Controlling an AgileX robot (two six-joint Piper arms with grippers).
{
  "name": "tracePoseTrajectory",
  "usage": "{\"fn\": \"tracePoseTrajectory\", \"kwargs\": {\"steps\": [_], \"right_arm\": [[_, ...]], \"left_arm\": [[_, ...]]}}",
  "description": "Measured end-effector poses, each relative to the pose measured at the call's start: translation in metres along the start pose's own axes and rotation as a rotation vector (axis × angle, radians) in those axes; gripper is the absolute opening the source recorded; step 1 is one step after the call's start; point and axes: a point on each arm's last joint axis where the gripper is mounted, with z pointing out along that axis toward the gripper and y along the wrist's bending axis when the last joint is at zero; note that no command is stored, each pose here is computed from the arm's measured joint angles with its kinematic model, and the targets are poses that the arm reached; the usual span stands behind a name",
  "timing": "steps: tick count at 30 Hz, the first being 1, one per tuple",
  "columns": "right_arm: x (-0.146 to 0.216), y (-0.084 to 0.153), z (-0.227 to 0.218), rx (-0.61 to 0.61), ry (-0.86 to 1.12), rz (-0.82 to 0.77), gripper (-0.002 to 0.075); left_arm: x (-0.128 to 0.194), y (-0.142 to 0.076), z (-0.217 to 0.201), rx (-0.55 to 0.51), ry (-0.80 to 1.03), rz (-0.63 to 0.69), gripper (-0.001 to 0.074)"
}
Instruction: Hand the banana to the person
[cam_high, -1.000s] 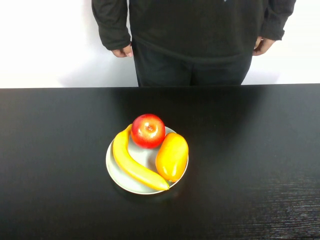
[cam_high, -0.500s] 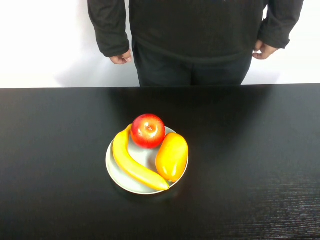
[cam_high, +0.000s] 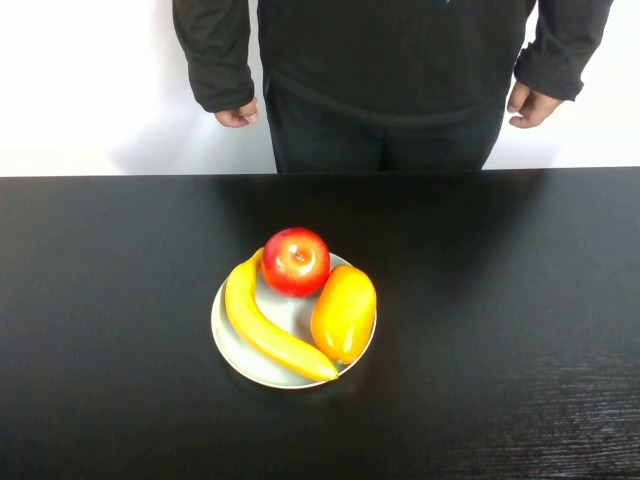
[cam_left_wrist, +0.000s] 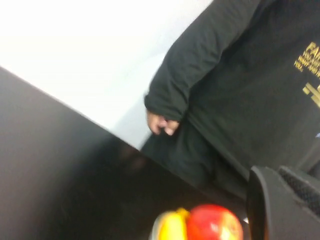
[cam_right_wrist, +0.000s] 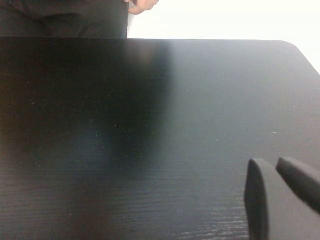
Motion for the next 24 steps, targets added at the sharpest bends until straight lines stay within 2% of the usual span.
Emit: {"fn": "tracePoseTrajectory", "kwargs": {"steps": [3, 6, 10, 15, 20, 24], "right_arm": [[0.000, 0.000, 0.000, 0.000, 0.000, 0.000, -0.0009], [0.000, 0.000, 0.000, 0.000, 0.000, 0.000, -0.0009], [0.000, 0.000, 0.000, 0.000, 0.000, 0.000, -0.0009], [0.000, 0.000, 0.000, 0.000, 0.000, 0.000, -0.0009], [0.000, 0.000, 0.000, 0.000, 0.000, 0.000, -0.0009], [0.000, 0.000, 0.000, 0.000, 0.000, 0.000, -0.0009]], "left_arm": [[0.003, -0.004, 0.001, -0.018, 0.107, -0.114, -0.0004], [-0.006, -0.020, 0.003, -0.053, 0.290, -0.134, -0.0004], [-0.030, -0.048, 0.018, -0.095, 0.569, -0.061, -0.0004], [-0.050, -0.069, 0.058, -0.148, 0.886, 0.023, -0.0004], [-0.058, -0.076, 0.111, -0.177, 1.056, 0.058, -0.0004], [-0.044, -0.082, 0.155, -0.177, 1.168, 0.108, -0.0004]]}}
